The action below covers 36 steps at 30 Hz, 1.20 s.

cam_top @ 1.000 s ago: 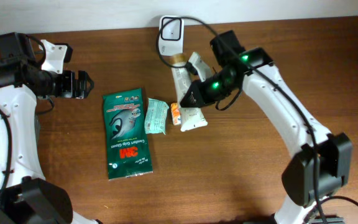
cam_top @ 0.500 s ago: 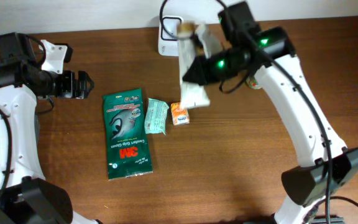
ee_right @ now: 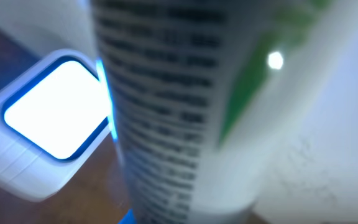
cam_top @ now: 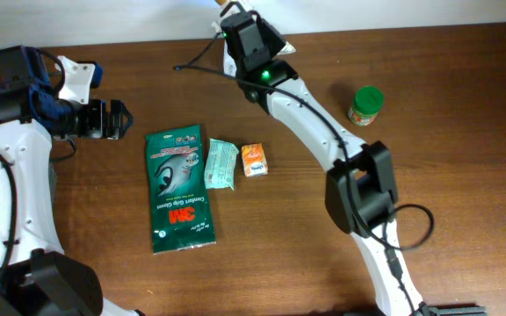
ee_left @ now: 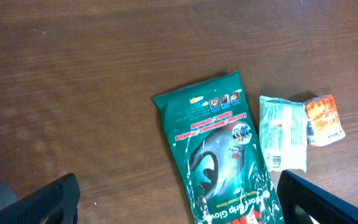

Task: Scan the item barcode
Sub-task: 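Hold the white tube up against the white scanner, then lay the white tube on the table at right and release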

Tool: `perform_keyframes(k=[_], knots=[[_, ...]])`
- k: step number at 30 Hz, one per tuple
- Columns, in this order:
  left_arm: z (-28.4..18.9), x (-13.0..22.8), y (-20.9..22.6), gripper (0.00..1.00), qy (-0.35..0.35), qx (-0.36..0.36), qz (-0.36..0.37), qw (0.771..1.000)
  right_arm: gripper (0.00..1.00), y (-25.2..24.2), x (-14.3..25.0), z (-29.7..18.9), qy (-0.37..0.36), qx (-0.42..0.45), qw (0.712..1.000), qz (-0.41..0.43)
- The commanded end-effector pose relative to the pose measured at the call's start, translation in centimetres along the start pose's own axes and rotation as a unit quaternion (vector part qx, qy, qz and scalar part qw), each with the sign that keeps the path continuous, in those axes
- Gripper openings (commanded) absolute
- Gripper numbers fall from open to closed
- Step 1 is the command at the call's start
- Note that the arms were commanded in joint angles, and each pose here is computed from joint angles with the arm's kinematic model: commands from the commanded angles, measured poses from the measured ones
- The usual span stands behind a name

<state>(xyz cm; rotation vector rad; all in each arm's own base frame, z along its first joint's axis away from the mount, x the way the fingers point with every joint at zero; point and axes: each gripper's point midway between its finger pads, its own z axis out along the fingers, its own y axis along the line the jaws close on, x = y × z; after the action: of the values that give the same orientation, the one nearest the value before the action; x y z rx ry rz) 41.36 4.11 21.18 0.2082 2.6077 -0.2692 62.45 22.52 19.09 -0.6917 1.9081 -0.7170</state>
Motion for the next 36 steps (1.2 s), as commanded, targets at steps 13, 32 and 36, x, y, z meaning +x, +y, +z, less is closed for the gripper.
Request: perform_keyframes(k=[13,32,36], knots=[[-0.9,-0.6,-0.1,0.99,-0.014,-0.003,0.011,1.0,0.04,1.4,4.6,4.8,0.06,0.091,0.988,-0.106],[-0.9,-0.6,-0.1,0.99,-0.014,-0.003,0.011,1.0,0.04,-0.6,14.2,-16.5,0.337,-0.318,0.864,0.196],[-0.9,-0.6,-0.1,0.99,-0.014,-0.003,0.011,1.0,0.04,1.6,22.6,-15.7,0.44,-0.325,0.813,0.198]])
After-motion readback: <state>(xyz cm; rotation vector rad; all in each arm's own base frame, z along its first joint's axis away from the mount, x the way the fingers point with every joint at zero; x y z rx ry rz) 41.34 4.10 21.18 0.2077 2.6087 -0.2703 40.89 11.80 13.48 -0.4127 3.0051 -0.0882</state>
